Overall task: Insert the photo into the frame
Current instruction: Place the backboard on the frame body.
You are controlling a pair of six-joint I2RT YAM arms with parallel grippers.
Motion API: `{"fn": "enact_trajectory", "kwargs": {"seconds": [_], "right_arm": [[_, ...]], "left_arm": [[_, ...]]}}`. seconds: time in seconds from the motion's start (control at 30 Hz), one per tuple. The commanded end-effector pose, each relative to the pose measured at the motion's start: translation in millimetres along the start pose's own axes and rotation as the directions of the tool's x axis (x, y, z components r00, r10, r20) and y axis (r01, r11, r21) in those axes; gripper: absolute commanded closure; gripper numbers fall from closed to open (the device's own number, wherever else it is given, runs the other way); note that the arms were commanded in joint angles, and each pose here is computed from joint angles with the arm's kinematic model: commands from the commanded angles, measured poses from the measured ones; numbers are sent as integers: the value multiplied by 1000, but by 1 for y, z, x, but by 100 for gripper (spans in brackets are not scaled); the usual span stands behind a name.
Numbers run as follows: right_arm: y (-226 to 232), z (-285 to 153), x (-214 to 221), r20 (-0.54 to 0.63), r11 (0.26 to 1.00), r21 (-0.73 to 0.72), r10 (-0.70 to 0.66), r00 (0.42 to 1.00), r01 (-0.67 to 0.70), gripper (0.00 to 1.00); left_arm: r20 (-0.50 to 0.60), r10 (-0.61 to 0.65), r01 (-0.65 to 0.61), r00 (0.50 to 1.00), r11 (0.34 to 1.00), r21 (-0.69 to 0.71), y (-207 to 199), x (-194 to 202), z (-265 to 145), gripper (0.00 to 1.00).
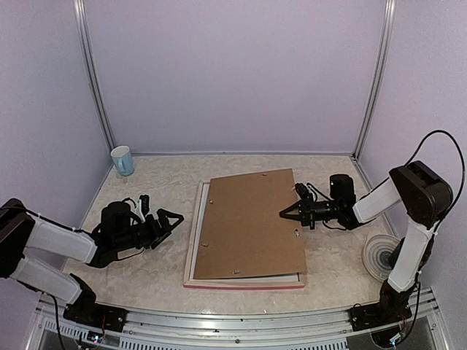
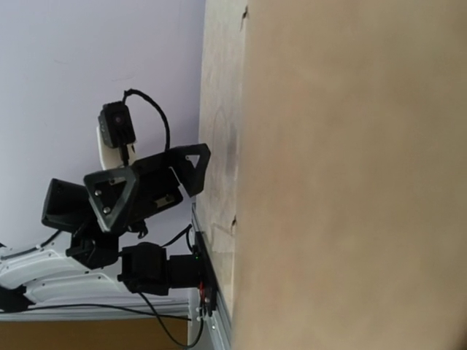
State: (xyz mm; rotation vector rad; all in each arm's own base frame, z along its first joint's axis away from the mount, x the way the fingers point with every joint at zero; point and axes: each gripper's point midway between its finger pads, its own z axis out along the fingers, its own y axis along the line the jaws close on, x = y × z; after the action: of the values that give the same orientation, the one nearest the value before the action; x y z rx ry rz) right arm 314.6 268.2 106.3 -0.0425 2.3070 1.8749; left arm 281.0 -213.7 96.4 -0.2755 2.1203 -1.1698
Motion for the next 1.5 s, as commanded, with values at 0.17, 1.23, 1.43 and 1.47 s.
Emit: {"fn": "enact_trajectory", "kwargs": {"seconds": [0.17, 1.23, 1.43, 1.47], "right_arm": [[4, 3, -14, -5, 998, -10, -61, 998, 60, 100], [6, 7, -1, -69, 999, -32, -29, 997, 27, 100], [6, 7, 1, -78, 999, -40, -26, 997, 23, 100], [6, 8, 1, -79, 999, -39, -25, 997, 21, 100]], "left_arm": [[-14, 27, -27, 1000, 999, 22, -2, 5, 12, 2], [-90, -14, 13, 996, 1000, -11, 13, 28, 44, 22], [-104, -23, 22, 994, 1000, -12, 14, 31, 48, 27], [-106, -23, 22, 994, 1000, -12, 14, 32, 49, 28]]}}
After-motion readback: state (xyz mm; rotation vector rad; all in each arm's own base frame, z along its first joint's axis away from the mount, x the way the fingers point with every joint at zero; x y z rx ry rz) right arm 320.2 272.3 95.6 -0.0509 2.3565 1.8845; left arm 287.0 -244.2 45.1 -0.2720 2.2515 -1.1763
